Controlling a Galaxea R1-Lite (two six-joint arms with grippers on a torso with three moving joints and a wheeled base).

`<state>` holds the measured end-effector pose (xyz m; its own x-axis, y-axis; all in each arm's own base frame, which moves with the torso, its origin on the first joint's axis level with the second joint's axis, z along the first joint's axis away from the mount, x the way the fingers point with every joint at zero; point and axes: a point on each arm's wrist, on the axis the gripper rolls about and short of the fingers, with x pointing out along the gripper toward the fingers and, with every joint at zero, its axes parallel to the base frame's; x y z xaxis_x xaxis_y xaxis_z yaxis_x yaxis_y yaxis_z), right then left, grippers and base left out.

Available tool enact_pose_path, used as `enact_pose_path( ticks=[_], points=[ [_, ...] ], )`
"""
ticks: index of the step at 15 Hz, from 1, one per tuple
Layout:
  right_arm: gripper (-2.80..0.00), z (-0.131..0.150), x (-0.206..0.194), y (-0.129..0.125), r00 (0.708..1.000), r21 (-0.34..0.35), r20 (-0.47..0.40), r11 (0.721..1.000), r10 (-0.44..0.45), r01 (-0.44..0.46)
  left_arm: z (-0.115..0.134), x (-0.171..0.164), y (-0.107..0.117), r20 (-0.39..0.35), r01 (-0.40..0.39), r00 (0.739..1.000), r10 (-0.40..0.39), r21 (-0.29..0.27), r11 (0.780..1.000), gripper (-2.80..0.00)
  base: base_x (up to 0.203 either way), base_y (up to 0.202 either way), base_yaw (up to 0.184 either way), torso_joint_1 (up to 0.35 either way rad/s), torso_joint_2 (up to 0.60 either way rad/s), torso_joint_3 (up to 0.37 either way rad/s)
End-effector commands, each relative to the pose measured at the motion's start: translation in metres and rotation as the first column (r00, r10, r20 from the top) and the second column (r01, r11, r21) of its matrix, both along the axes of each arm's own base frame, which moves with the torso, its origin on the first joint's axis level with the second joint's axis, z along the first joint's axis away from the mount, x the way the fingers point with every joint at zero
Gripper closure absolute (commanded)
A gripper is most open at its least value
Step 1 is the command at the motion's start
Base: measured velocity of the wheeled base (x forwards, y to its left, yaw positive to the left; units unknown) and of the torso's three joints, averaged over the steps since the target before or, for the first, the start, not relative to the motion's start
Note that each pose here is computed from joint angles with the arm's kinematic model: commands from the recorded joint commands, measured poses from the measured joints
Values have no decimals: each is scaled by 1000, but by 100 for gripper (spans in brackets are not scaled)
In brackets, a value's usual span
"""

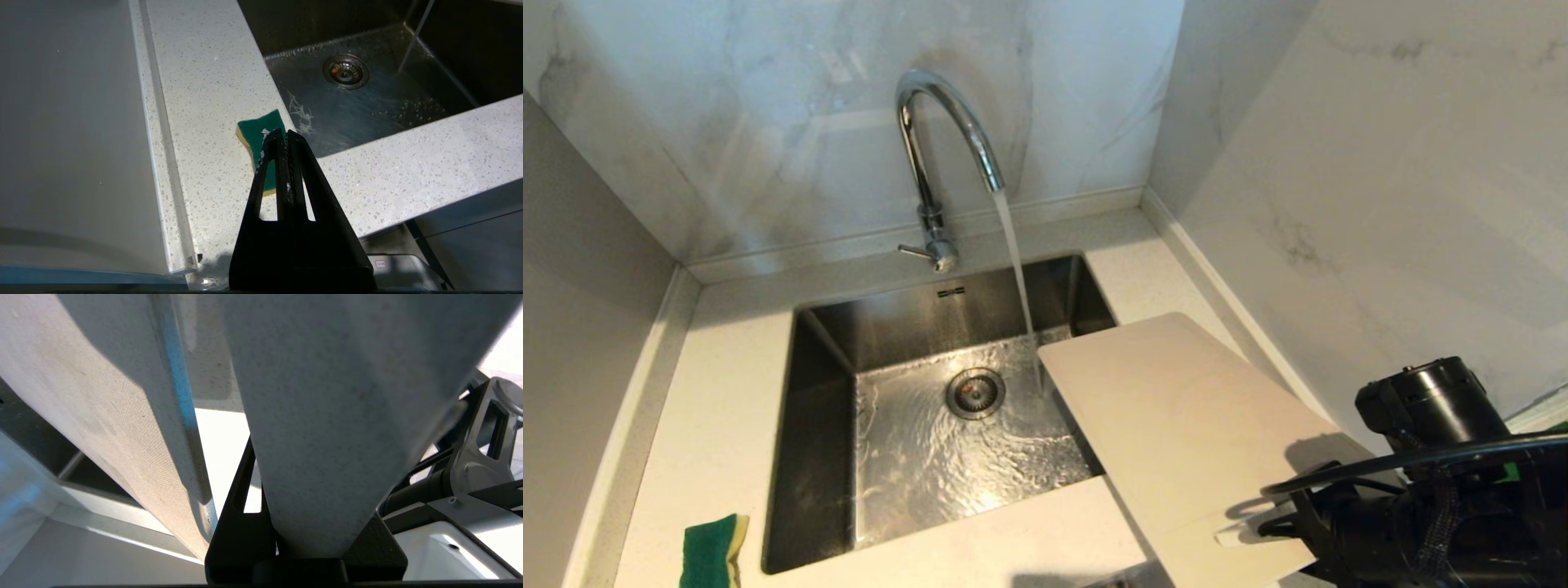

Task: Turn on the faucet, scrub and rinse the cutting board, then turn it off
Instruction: Put down the cutting board

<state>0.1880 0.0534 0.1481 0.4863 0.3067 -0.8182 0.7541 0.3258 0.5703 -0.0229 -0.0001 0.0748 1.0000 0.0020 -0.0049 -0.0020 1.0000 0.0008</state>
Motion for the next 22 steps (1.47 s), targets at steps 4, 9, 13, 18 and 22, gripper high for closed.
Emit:
enact_pose_path(
  ticks=[4,9,13,18,22],
  points=[
    [0,-12,5,1,1000,0,-19,1000,-6,6,0,0,0,-3,1,1000,0,1,1000,0,0,0,0,0,0,0],
    [0,-32,13,4,1000,6,-5,1000,-7,8,0,0,0,-3,0,1000,0,1,1000,0,0,0,0,0,0,0],
    [0,-39,12,3,1000,16,14,1000,-6,6,0,0,0,-3,0,1000,0,1,1000,0,0,0,0,0,0,0],
    [0,-48,7,7,999,18,-26,999,27,-27,0,0,0,-3,-1,1000,1,1,1000,0,0,0,0,0,0,0],
    [0,-54,5,7,999,14,-43,999,33,-32,0,0,0,-3,1,1000,0,1,1000,0,0,0,0,0,0,0]
  ],
)
